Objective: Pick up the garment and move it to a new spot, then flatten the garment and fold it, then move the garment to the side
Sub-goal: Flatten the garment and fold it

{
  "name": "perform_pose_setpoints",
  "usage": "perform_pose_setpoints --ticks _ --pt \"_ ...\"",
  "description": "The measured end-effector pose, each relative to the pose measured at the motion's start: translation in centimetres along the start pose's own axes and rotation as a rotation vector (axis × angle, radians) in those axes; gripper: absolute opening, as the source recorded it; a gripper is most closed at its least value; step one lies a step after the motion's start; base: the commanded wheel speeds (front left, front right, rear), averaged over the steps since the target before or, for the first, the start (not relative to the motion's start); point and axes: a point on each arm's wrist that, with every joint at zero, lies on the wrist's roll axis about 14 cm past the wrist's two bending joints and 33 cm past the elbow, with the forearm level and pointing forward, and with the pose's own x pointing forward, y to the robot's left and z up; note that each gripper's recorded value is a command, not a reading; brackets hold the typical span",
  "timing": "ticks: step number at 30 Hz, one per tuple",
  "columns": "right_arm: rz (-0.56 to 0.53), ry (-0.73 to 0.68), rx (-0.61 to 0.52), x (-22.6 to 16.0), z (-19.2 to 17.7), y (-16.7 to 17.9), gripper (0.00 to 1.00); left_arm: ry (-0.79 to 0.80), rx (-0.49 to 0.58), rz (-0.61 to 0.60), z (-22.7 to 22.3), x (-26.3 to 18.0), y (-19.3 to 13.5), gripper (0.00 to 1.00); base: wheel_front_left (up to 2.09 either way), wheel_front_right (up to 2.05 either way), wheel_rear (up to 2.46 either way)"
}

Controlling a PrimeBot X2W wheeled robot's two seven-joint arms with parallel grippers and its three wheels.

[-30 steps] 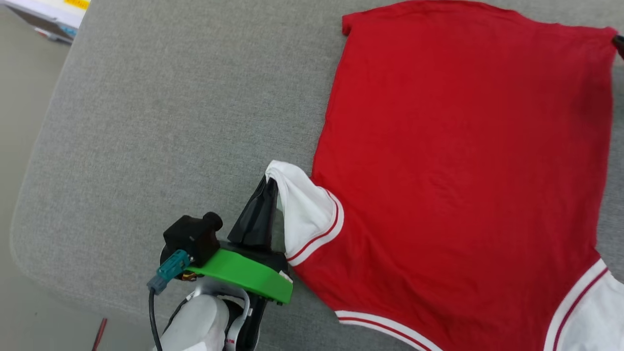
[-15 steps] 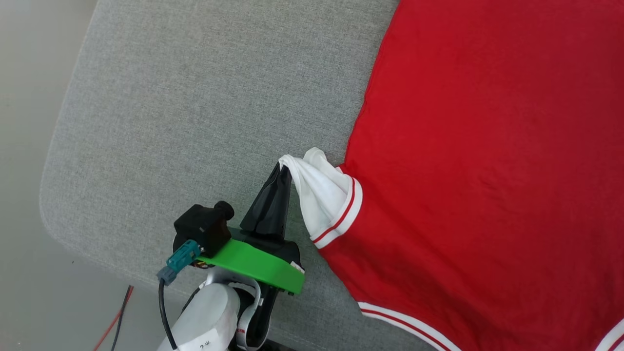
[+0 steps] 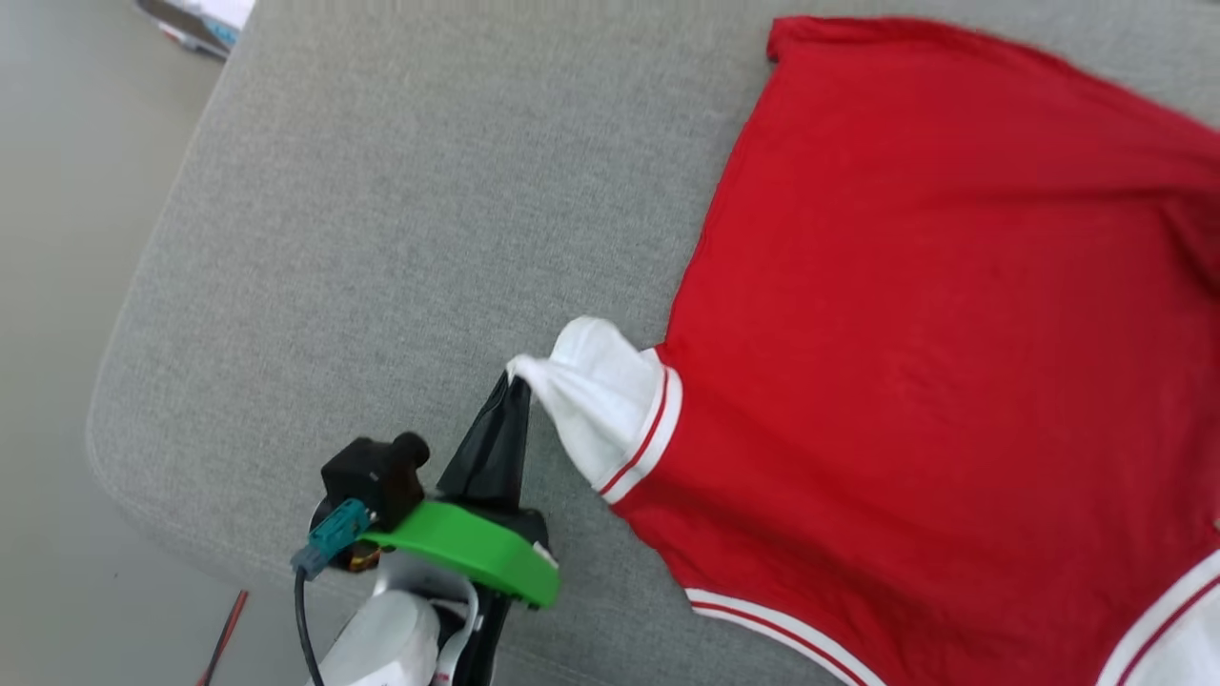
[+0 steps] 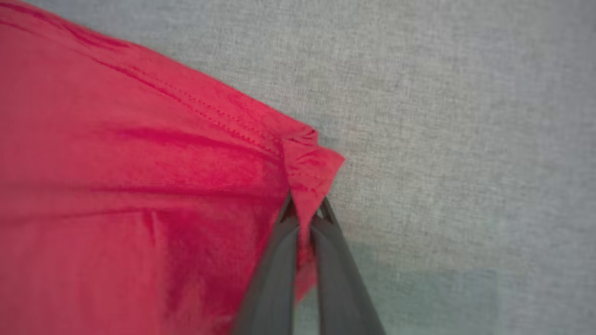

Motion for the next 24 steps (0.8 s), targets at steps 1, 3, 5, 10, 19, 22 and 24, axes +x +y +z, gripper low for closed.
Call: perform_pose_setpoints --ticks 1,3,5,10,19,22,24 --pt "-0.010 -0.005 -0.010 -0.6 -0.2 -0.4 0.00 0.007 -0.001 0.005 -0.1 -0.3 0.2 0.00 0.00 0.00 0.00" --pt "-0.039 -0.012 -0.029 -2.1 -1.2 -1.7 0.00 0.006 -0.002 0.020 0.1 -1.2 0.7 0.00 0.00 0.00 0.00" --pt "-0.072 -0.023 -0.050 -3.6 -2.1 -3.0 0.00 0.006 -0.003 0.034 0.2 -1.8 1.1 0.00 0.00 0.00 0.00" --pt "-0.080 -0.079 -0.009 -7.3 -5.1 -5.2 0.00 0.019 -0.024 0.047 0.3 -3.2 1.5 0.00 0.00 0.00 0.00" --pt "-0.119 -0.133 0.120 -13.1 -14.8 -8.2 0.00 0.033 -0.044 0.026 0.2 -4.7 1.2 0.00 0.00 0.00 0.00" --pt "-0.128 -0.134 0.188 -14.8 -18.8 -8.2 0.00 0.049 -0.040 0.013 0.0 -5.0 1.0 0.00 0.00 0.00 0.00" --pt "-0.139 -0.124 0.247 -15.9 -21.9 -8.1 0.00 0.064 -0.033 0.000 -0.1 -5.1 0.7 0.00 0.00 0.00 0.00"
